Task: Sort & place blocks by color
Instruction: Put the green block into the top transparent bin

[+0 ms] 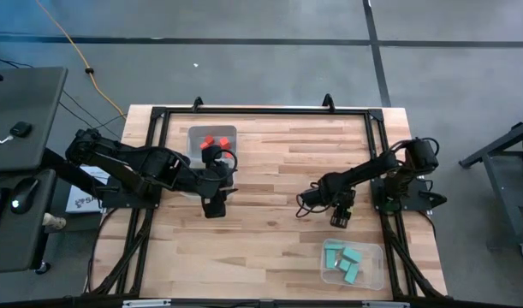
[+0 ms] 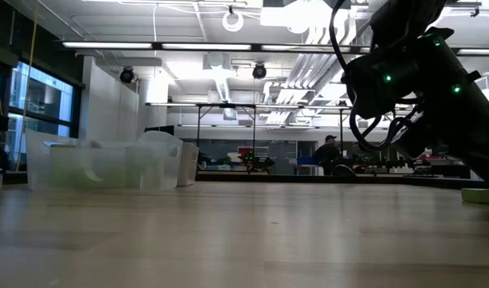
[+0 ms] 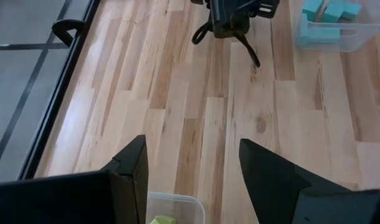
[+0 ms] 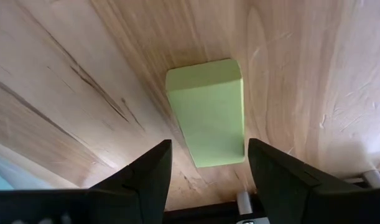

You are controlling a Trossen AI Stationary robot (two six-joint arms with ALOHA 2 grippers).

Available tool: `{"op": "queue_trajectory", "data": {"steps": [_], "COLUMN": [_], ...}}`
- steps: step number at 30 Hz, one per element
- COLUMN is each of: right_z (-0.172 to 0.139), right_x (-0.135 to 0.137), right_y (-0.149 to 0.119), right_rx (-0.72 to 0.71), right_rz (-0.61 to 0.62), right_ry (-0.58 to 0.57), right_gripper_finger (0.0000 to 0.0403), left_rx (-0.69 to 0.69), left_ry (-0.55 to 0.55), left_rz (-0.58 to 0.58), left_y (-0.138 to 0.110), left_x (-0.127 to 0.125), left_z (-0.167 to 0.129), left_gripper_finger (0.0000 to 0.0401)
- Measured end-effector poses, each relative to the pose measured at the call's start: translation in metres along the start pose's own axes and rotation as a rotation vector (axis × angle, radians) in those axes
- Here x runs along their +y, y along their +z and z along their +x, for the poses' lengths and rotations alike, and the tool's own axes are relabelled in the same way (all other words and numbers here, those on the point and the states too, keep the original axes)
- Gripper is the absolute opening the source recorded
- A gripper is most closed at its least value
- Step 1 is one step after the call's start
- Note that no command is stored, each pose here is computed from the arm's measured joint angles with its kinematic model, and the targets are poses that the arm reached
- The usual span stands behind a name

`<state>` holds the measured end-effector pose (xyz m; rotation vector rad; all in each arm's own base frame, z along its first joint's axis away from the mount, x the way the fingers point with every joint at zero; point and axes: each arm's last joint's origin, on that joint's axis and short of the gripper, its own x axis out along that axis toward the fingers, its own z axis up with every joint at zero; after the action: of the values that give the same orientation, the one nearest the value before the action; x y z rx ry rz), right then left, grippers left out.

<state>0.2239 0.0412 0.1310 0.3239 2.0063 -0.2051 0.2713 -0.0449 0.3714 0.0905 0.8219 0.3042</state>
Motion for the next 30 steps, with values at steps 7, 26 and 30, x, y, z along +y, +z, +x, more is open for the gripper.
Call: {"op": "queue_trajectory", "data": {"steps": [7, 26, 30], "right_z": [0.000, 0.016, 0.016], "right_x": [-0.001, -0.008, -0.007], "right_y": [0.001, 0.013, 0.013], "right_rx": [-0.003, 0.118, 0.110], "right_rz": [-0.021, 0.010, 0.009], "right_ry": [0.006, 0.006, 0.007], "right_gripper_finger": [0.0202, 0.0142, 0.0102], "left_rx": [0.000, 0.000, 0.000], "left_ry": [0.000, 0.000, 0.000], "left_rz": [0.021, 0.013, 0.012], "left_y": [0.000, 0.000, 0.000], "left_x": [0.000, 0.000, 0.000], "left_z": [0.000, 0.000, 0.000], "left_gripper_finger": [0.0175, 0.0175, 0.0175]}}
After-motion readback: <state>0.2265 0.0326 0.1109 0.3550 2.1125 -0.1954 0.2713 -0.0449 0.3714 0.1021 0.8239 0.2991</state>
